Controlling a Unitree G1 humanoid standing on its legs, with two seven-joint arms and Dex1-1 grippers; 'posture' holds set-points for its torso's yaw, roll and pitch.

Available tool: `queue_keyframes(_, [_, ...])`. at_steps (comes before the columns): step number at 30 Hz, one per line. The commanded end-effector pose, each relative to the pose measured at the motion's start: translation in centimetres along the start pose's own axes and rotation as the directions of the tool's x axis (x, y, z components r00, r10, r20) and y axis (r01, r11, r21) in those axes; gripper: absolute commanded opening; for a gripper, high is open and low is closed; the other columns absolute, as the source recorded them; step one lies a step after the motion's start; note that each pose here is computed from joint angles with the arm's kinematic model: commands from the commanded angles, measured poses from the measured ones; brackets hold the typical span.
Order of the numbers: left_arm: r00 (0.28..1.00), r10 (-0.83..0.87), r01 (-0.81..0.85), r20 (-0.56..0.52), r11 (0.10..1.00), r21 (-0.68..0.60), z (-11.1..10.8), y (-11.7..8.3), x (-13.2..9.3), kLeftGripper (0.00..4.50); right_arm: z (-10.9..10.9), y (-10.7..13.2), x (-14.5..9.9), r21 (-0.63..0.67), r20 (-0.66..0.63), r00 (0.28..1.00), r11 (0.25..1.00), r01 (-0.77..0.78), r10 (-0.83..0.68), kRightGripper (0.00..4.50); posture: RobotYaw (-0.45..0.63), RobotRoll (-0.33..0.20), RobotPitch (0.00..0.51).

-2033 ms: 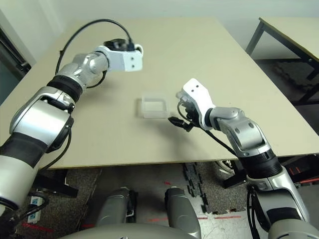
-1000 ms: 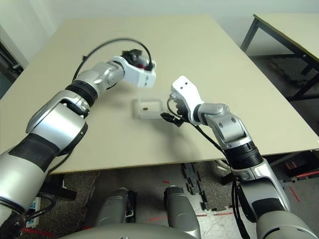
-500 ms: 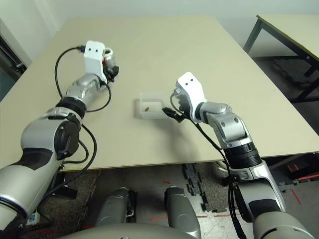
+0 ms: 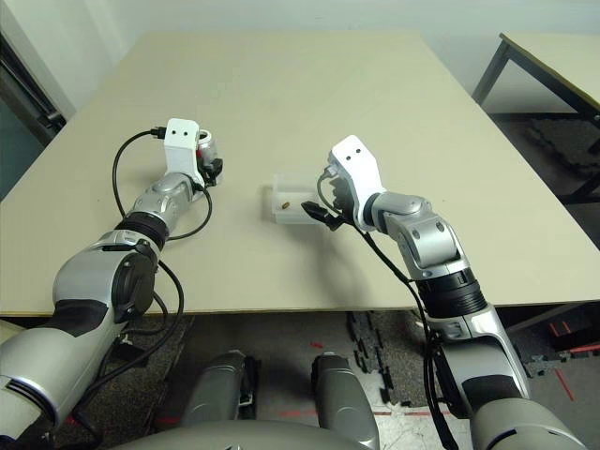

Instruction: Pour the medicine from the bottle into the box.

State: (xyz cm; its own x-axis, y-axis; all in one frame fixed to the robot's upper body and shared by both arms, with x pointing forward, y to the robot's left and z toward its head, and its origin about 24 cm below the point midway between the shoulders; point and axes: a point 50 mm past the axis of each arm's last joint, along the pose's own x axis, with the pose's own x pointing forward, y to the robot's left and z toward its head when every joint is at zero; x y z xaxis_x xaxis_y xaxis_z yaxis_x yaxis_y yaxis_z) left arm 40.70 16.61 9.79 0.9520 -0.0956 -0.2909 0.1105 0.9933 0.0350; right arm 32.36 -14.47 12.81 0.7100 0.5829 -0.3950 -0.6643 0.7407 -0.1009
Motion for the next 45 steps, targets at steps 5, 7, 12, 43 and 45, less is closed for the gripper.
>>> queue_keyframes(5, [1.000,-0.008,0.010,-0.028,0.999,0.041,-0.7,-0.1,0.0,2.50,-0.3,0.0,0.0,0.008,-0.001,1.000,1.000,0.007,-0.007,4.50,0.02,0.000,0.072])
queue_keyframes(7, [1.000,-0.008,0.009,-0.023,0.999,0.042,-0.6,-0.1,0.0,2.85,-0.3,-0.1,0.0,0.007,0.001,1.000,1.000,0.007,-0.007,4.50,0.02,0.000,0.072])
queue_keyframes(12, [1.000,-0.007,0.008,-0.019,0.999,0.038,-0.5,0.0,0.0,4.48,-0.3,-0.1,0.0,0.005,0.002,1.000,1.000,0.008,-0.008,4.50,0.02,0.000,0.068])
queue_keyframes(43, [0.999,-0.032,0.032,0.009,0.999,-0.027,-2.2,2.0,-2.6,4.48,-0.4,-0.2,-0.3,0.013,0.006,1.000,1.000,0.006,-0.006,4.50,0.09,0.000,0.104])
queue_keyframes(45, [0.999,-0.039,0.039,0.001,0.999,-0.024,-2.5,2.1,-3.4,4.48,-0.5,-0.2,-0.3,0.014,0.005,1.000,1.000,0.006,-0.006,4.50,0.09,0.000,0.107])
